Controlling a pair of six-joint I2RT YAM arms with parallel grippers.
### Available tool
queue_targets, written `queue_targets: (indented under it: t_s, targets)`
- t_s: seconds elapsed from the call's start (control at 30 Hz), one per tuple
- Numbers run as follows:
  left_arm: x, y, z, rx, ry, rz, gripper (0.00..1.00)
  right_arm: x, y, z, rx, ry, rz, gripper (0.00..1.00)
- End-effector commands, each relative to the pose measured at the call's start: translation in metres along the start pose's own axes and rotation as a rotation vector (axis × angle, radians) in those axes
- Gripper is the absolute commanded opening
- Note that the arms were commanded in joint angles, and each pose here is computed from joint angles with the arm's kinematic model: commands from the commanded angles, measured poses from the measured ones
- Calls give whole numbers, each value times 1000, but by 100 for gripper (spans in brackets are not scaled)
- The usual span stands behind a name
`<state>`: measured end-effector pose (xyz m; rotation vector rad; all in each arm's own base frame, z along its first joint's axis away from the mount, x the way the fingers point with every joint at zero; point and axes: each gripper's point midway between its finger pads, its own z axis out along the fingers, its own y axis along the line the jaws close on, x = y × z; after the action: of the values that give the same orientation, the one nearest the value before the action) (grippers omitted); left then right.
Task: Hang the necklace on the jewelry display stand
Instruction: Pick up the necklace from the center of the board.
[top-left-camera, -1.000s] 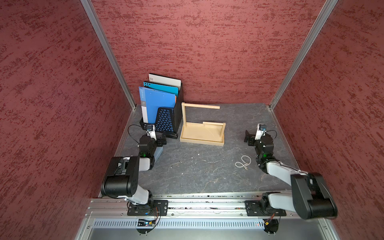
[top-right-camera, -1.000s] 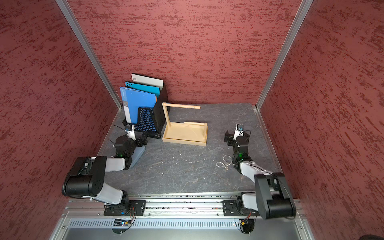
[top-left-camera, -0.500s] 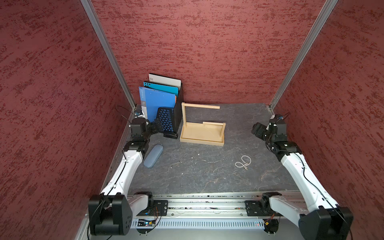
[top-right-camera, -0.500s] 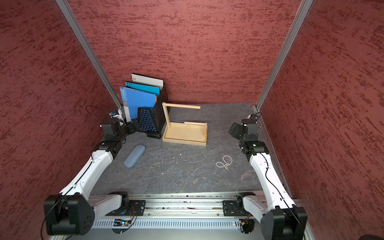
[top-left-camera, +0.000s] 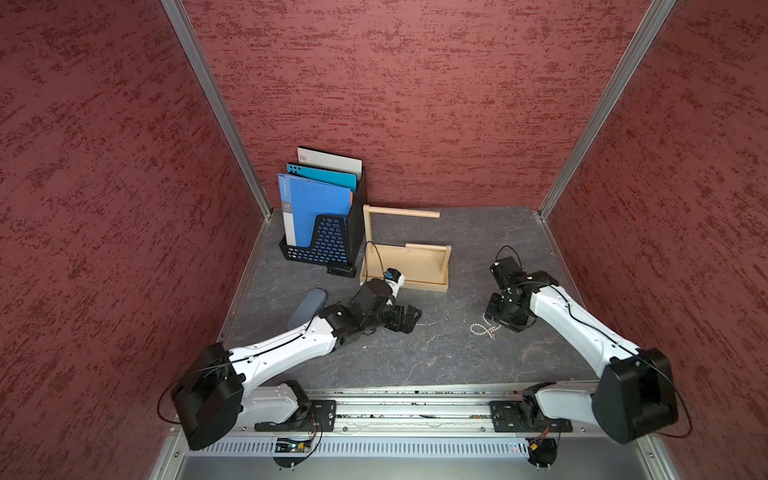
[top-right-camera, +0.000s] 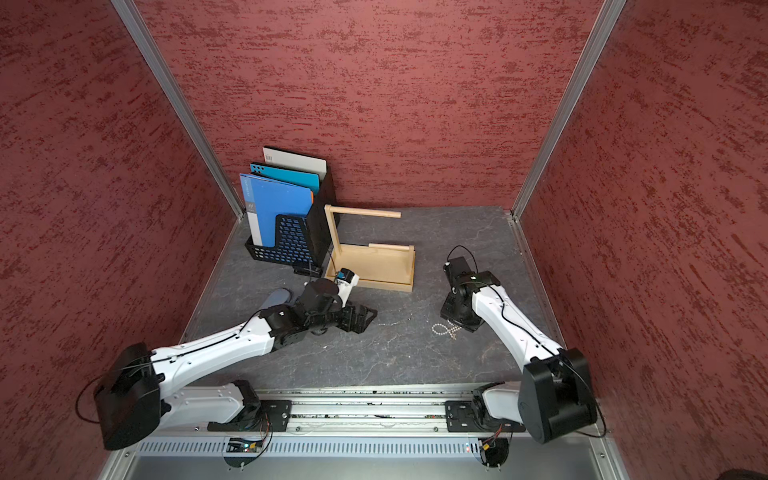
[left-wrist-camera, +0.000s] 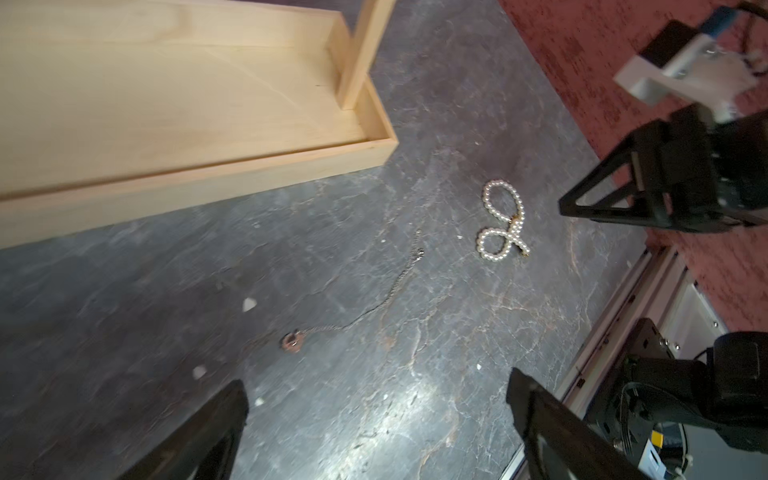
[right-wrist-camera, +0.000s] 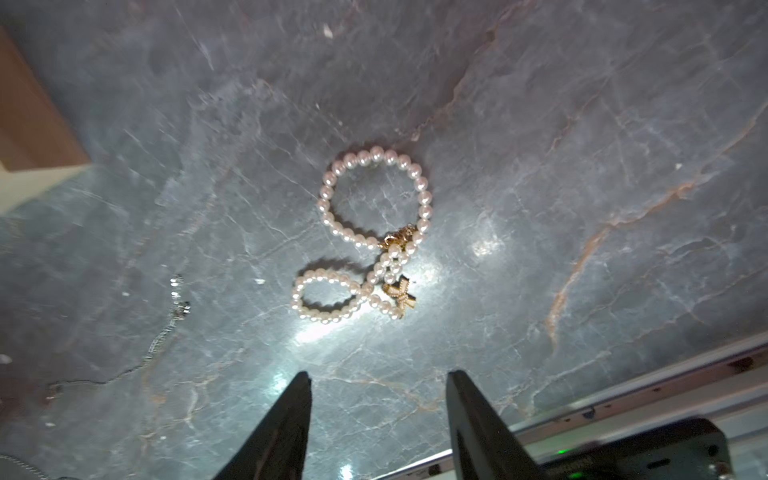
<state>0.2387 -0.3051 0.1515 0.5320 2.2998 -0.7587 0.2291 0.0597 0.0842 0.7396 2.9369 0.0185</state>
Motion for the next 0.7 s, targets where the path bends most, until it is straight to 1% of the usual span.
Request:
queue_targets:
  t_s: [0.0, 0.07, 0.2, 0.5, 0.67]
  targets:
    - [-19, -31, 7, 32, -28, 146, 100, -3, 4, 4, 27, 7, -2, 51]
    - [-18, -41, 11, 38, -21, 190, 100, -9, 10, 8, 28, 1, -8, 51]
    - [-13, -50, 13, 73, -18, 203, 100, -16, 21, 24, 35, 28, -20, 51]
    - [-3, -48, 6, 76, -24, 202, 100, -31, 31, 51, 77, 32, -61, 41]
    - [-1, -46, 6, 74, -22, 206, 100, -36, 32, 68, 117, 41, -75, 39]
